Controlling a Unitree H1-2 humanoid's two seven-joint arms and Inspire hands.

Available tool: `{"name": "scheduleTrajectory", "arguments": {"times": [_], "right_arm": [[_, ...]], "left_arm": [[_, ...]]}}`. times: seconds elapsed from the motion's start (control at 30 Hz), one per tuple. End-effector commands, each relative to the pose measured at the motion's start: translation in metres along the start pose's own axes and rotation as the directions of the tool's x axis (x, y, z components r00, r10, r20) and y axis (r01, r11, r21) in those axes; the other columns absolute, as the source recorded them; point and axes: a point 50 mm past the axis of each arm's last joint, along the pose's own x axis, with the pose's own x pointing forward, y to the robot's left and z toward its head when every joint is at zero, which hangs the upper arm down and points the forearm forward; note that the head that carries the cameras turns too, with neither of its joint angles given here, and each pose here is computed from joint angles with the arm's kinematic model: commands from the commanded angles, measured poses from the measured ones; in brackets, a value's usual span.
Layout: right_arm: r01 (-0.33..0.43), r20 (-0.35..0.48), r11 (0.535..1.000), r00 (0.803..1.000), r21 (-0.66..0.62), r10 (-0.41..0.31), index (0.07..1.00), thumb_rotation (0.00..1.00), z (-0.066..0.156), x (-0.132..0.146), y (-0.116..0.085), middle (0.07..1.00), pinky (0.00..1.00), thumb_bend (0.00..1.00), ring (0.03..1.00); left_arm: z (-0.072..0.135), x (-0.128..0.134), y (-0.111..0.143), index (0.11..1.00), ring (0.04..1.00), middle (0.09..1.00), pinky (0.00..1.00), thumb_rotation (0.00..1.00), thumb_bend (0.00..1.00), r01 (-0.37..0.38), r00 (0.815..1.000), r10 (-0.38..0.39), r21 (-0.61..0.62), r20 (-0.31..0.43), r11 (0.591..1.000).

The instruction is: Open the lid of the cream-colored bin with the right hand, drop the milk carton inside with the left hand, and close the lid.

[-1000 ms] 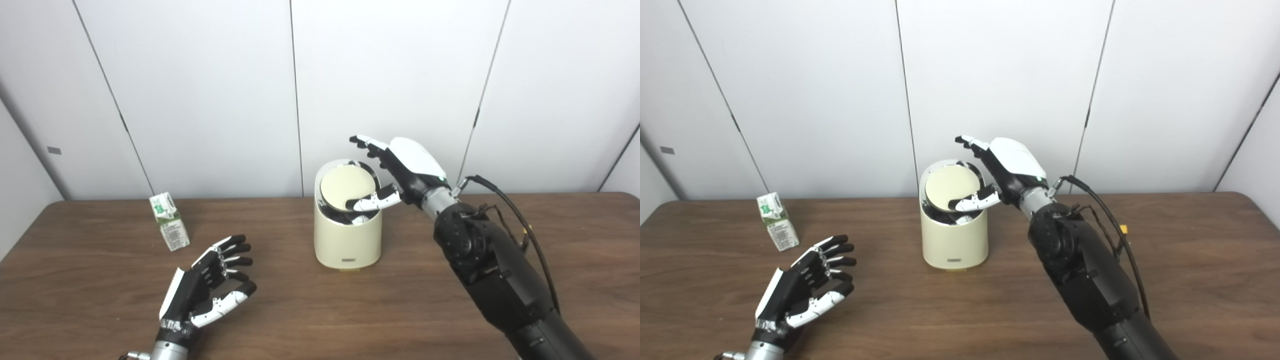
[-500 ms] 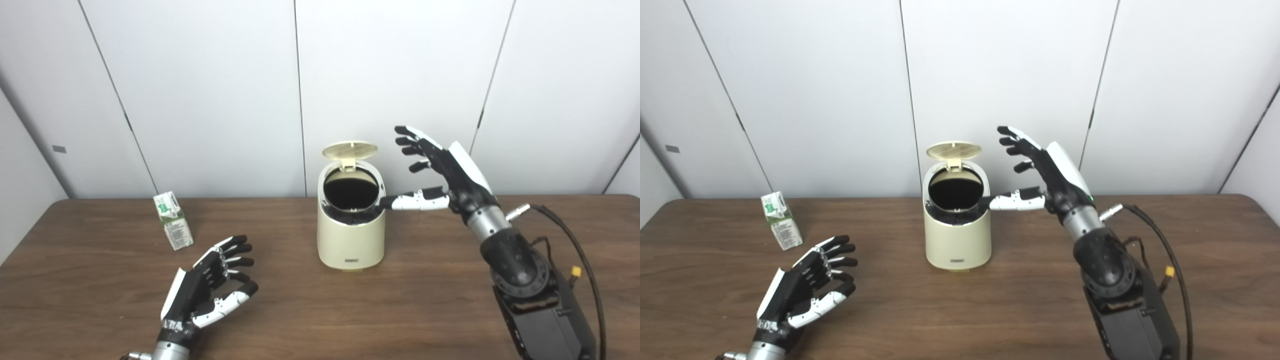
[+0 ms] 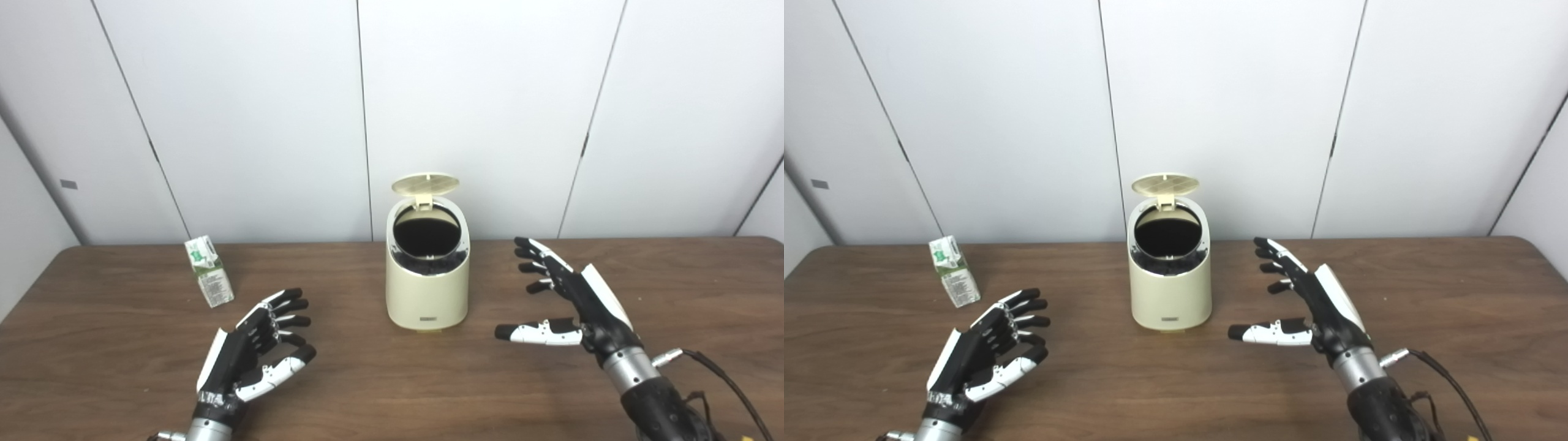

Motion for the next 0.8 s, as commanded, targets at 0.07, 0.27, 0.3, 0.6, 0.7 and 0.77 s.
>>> {"name": "scheduleTrajectory", "arguments": {"times": [0.07,0.27,0.3,0.6,0.7,0.77], "right_arm": [[0.063,0.073,0.998,0.995,0.026,-0.065,0.906,0.27,0.009,0.002,-0.008,0.886,0.72,0.86,0.827],[0.063,0.066,0.997,0.996,0.037,-0.065,0.908,0.26,0.007,-0.002,-0.005,0.887,0.75,0.85,0.829],[0.064,0.068,0.997,0.995,0.04,-0.066,0.906,0.25,0.005,-0.001,-0.004,0.887,0.74,0.85,0.832],[0.068,0.054,0.995,0.996,0.079,-0.072,0.922,0.17,-0.012,-0.006,-0.01,0.895,0.78,0.82,0.857],[0.067,0.034,0.994,0.997,0.088,-0.07,0.933,0.12,-0.014,-0.008,-0.012,0.908,0.81,0.8,0.877],[0.07,0.014,0.993,0.997,0.095,-0.072,0.936,0.09,-0.013,-0.009,-0.011,0.914,0.8,0.79,0.88]], "left_arm": [[0.009,0.01,0.005,0.841,0.711,0.793,0.58,0.25,0.72,0.007,0.999,-0.007,-0.002,0.045,1.0],[0.009,0.01,0.005,0.844,0.715,0.798,0.59,0.24,0.72,0.011,0.999,-0.011,-0.006,0.046,1.0],[0.009,0.01,0.005,0.844,0.714,0.798,0.59,0.24,0.72,0.01,0.999,-0.01,-0.005,0.045,1.0],[0.0,0.01,-0.009,0.845,0.729,0.807,0.59,0.29,0.76,0.018,1.0,-0.018,-0.001,0.022,1.0],[-0.002,0.011,-0.018,0.847,0.73,0.806,0.61,0.24,0.75,0.018,1.0,-0.017,-0.034,0.015,0.999],[-0.002,0.01,-0.023,0.852,0.733,0.807,0.62,0.19,0.73,0.018,1.0,-0.017,-0.046,0.016,0.999]]}}
